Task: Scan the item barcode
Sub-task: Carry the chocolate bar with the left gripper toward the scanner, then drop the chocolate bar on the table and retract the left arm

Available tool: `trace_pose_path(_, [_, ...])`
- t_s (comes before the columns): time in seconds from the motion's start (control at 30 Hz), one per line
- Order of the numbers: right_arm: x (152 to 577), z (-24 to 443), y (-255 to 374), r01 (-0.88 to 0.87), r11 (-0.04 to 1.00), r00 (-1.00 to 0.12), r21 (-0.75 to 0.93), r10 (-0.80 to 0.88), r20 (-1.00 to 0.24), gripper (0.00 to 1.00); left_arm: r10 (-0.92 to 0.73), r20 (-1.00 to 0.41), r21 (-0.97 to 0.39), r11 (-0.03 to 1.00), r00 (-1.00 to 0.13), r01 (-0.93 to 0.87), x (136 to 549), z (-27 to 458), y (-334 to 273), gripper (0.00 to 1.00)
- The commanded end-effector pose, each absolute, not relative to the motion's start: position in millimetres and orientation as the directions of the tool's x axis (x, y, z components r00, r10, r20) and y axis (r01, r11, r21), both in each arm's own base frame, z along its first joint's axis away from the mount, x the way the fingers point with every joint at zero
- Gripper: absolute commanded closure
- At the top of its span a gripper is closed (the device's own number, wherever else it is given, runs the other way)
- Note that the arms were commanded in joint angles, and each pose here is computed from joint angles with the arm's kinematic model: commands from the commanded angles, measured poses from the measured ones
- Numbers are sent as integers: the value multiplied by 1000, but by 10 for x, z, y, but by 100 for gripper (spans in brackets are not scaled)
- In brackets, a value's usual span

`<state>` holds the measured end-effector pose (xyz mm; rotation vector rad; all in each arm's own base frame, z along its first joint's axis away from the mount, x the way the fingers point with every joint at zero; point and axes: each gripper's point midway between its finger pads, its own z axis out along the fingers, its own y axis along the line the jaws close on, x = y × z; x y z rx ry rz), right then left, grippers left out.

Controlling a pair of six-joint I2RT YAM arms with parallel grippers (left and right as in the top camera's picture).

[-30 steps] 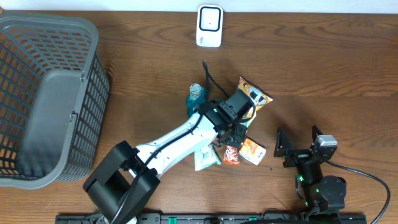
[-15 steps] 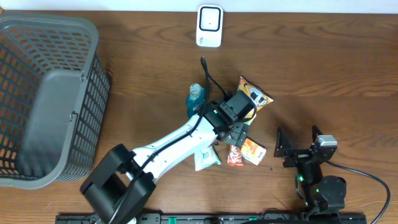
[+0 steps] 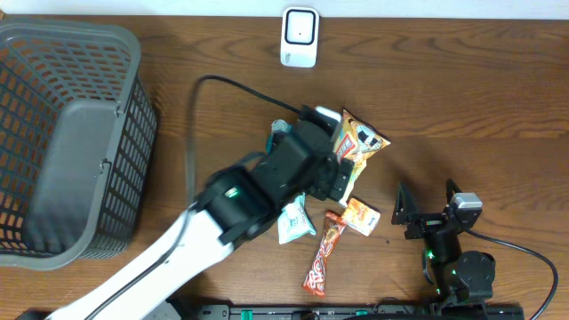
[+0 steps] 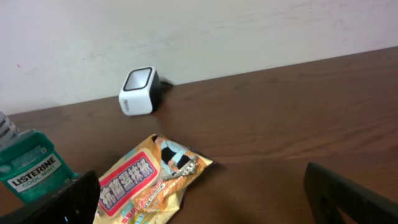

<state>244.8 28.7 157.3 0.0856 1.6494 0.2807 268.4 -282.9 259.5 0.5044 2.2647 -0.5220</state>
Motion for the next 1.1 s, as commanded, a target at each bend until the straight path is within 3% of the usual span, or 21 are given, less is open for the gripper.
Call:
trace_pose_path(0.0, [2447, 1573, 277, -109, 968, -98, 224, 214, -972, 1, 118, -880, -117, 886, -460, 449, 2824, 3262, -2513, 5])
trace_pose_path(0.2, [2447, 1573, 277, -109, 968, -98, 224, 214, -972, 1, -46, -996, -67, 959, -82, 276, 2893, 4413, -1917, 5])
trace_pose_path(0.33, [2447, 1573, 277, -109, 968, -98, 224, 214, -972, 1, 37, -997, 45, 991, 68, 126, 2880, 4786, -1556, 4])
trace_pose_path(0.53, [2447, 1573, 277, -109, 968, -98, 224, 214, -972, 1, 384, -923, 381, 922, 40, -64, 2989, 4777, -1225, 4])
trace_pose_path(0.67, [2447, 1573, 277, -109, 968, -98, 224, 214, -972, 1, 397, -917, 391, 914, 38, -104, 3084, 4806, -1121, 4])
trace_pose_path(0.87, [2447, 1573, 277, -109, 968, -98, 224, 214, -972, 1, 528, -849, 527, 844, -25, -101, 3234, 4631, -1065, 4])
trace_pose_path(1.07, [2447, 1573, 277, -109, 968, -98, 224, 214, -972, 1, 511, -854, 498, 856, -92, 138, 3145, 4080, -1078, 4])
